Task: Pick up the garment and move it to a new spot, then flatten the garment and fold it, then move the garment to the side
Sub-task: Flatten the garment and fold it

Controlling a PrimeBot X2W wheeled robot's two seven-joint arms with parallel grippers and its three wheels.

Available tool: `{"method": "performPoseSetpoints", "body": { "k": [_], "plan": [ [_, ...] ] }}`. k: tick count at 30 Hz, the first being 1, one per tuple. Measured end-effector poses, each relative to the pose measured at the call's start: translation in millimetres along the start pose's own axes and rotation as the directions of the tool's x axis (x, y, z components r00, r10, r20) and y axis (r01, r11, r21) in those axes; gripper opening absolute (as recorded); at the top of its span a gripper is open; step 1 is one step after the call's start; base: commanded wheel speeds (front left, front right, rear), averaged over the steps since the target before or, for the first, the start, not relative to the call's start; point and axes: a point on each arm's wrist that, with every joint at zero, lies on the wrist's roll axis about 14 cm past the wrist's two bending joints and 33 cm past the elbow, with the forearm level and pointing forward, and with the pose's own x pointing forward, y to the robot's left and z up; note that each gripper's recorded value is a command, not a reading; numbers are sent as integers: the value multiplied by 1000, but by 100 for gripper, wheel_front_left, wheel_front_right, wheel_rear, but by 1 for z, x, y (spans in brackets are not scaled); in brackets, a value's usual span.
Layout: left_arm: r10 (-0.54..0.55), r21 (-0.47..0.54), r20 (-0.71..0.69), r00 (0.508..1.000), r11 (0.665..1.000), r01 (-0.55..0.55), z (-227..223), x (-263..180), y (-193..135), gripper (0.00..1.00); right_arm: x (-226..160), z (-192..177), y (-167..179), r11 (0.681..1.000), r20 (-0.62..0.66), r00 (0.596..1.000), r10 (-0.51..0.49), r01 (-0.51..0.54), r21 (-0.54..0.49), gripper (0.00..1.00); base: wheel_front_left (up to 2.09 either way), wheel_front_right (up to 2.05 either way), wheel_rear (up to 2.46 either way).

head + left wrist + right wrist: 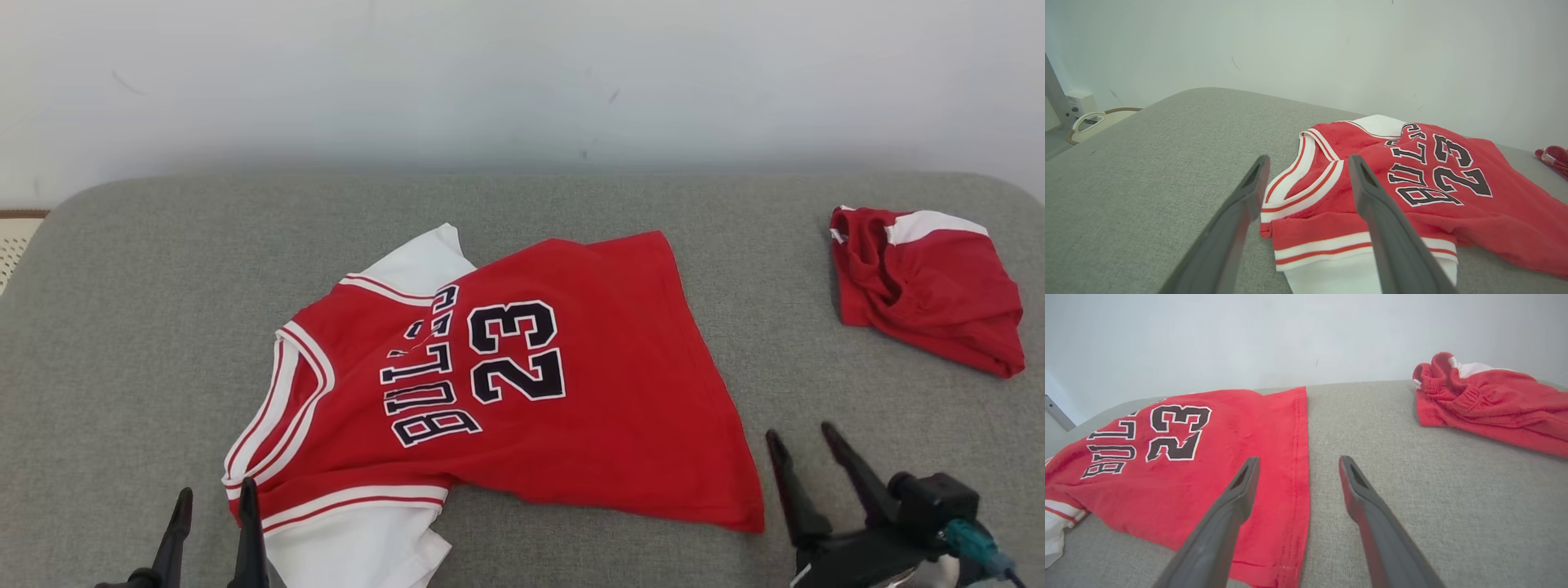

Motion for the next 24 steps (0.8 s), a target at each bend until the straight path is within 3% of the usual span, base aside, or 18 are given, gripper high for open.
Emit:
{"method": "performPoseSetpoints", "body": {
  "k": [9, 24],
  "plan": [
    [23, 5, 29, 999, 1000, -23, 11, -8, 5, 100, 3, 43, 2, 998, 162, 985, -59, 60, -1, 100, 0, 0, 0],
    [42, 27, 39, 998, 999, -43, 17, -30, 11, 100, -11, 48, 10, 996, 187, 979, -82, 89, -30, 100, 0, 0, 0]
  ]
}}
